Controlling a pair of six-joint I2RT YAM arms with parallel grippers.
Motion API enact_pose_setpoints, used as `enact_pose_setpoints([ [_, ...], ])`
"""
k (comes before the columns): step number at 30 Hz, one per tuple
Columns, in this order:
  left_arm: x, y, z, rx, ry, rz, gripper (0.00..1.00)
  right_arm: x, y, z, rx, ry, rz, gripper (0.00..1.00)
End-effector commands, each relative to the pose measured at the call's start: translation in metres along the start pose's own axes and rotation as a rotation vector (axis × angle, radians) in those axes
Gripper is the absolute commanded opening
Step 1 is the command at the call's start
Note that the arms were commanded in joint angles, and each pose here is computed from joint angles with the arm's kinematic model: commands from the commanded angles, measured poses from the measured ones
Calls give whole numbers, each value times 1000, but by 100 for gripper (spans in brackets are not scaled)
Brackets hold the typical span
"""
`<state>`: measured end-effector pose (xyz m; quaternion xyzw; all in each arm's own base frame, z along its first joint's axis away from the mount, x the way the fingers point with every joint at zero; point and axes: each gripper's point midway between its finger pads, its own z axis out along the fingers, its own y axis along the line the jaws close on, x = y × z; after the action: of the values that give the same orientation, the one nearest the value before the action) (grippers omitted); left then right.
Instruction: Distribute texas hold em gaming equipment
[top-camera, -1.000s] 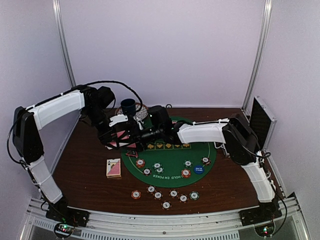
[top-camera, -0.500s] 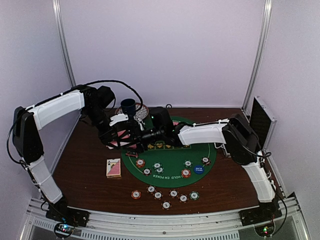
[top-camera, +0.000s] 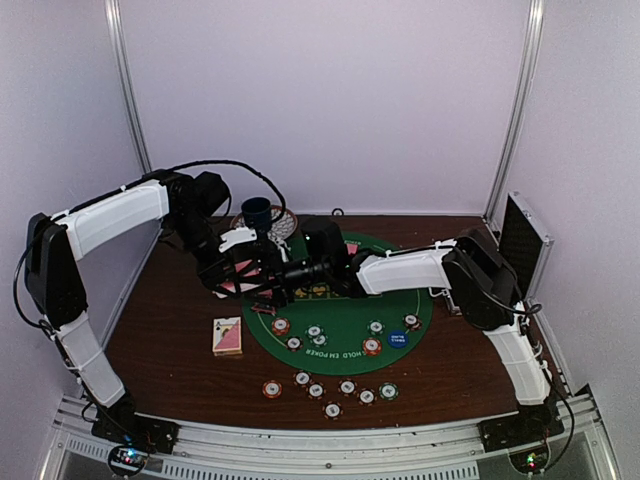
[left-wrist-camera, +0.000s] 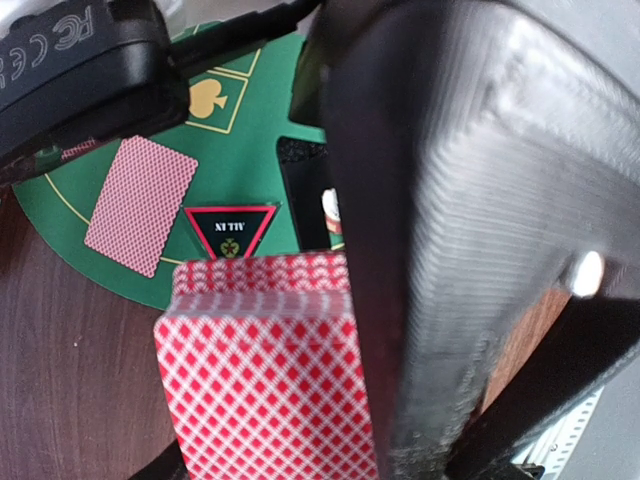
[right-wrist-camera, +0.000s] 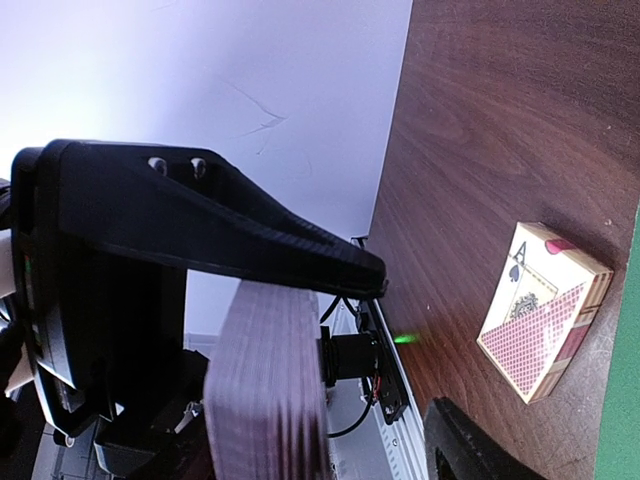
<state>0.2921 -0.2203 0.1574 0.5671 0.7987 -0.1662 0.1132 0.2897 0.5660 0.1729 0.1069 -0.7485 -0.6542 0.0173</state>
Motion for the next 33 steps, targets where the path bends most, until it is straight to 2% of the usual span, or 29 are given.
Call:
enact_pose_setpoints([
  [1, -12, -4, -11, -21, -60, 44, 0, -2, 20, -3, -36, -19, -30, 68],
  [7, -10, -5, -11, -18, -58, 45, 0, -16, 18, -12, -11, -58, -33, 67],
  [16, -10, -4, -8, -14, -52, 50, 0, -16, 10, -5, 33, -20, -24, 66],
  [20, -10, -4, -6, -6, -52, 49, 0, -14, 5, -6, 70, -10, -35, 62],
  [33, -1, -14, -7, 0, -51, 51, 0, -5, 10, -18, 94, 4, -63, 43],
])
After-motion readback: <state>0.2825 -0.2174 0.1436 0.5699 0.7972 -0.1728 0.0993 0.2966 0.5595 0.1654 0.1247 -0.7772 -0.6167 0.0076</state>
